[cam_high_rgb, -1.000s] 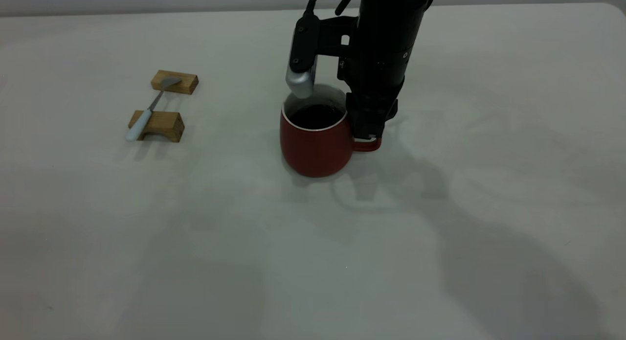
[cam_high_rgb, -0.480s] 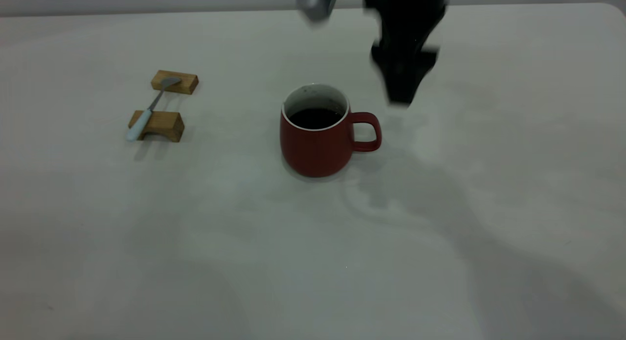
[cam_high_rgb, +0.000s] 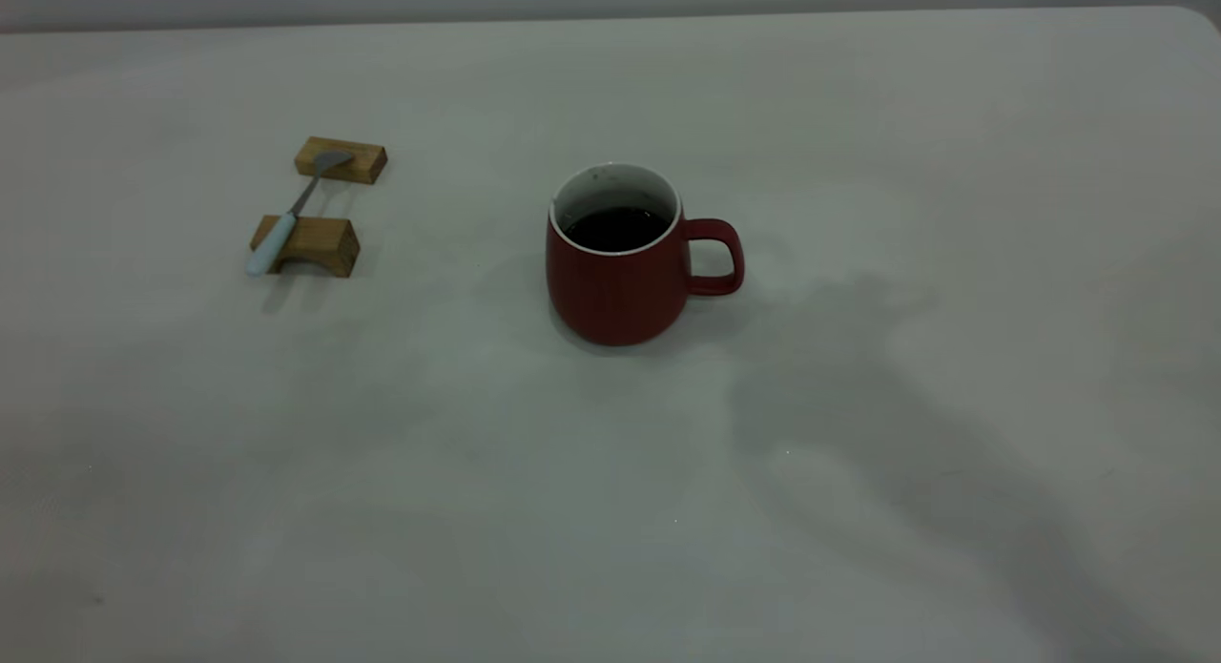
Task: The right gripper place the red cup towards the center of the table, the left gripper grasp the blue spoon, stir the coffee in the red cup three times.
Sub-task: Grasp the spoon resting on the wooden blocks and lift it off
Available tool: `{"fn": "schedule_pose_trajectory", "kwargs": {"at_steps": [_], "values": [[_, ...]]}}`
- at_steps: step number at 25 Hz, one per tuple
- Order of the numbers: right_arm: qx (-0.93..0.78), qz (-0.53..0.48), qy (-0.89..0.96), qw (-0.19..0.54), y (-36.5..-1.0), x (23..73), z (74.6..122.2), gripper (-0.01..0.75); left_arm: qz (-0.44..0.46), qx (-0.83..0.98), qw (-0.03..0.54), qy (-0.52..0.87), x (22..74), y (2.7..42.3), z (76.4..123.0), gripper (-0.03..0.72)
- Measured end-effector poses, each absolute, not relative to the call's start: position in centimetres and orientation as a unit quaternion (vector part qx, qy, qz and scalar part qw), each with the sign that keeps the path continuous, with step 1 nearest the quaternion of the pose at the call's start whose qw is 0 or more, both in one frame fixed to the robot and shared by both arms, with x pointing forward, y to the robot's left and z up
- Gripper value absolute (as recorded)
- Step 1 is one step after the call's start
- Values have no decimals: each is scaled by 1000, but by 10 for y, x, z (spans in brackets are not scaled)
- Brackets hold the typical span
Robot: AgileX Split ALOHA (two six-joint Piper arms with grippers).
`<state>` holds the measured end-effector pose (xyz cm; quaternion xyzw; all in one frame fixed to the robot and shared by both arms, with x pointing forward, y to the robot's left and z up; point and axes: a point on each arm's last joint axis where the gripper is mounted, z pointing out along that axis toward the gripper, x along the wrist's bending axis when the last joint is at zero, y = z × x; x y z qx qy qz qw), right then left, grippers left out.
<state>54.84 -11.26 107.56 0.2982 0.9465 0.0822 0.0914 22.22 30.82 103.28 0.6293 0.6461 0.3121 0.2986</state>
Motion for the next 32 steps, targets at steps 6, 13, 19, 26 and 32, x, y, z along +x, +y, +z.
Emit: {"fn": "schedule_pose_trajectory", "kwargs": {"at_steps": [6,13,19,26,32], "values": [[302,105,942,102,-145,493,1103,701,312,629,299,646,222,308,1033,553],[362,142,916,103,-207,388,1102,695,312,629,299,646,222,308,1033,553],[394,224,879,146,-258,307,1087,681,312,629,299,646,222,308,1033,553],[469,311,787,253,-287,255,1066,667,312,629,299,646,222,308,1033,553],[500,356,735,289,-287,240,1044,658,312,629,299,646,222,308,1033,553]]}}
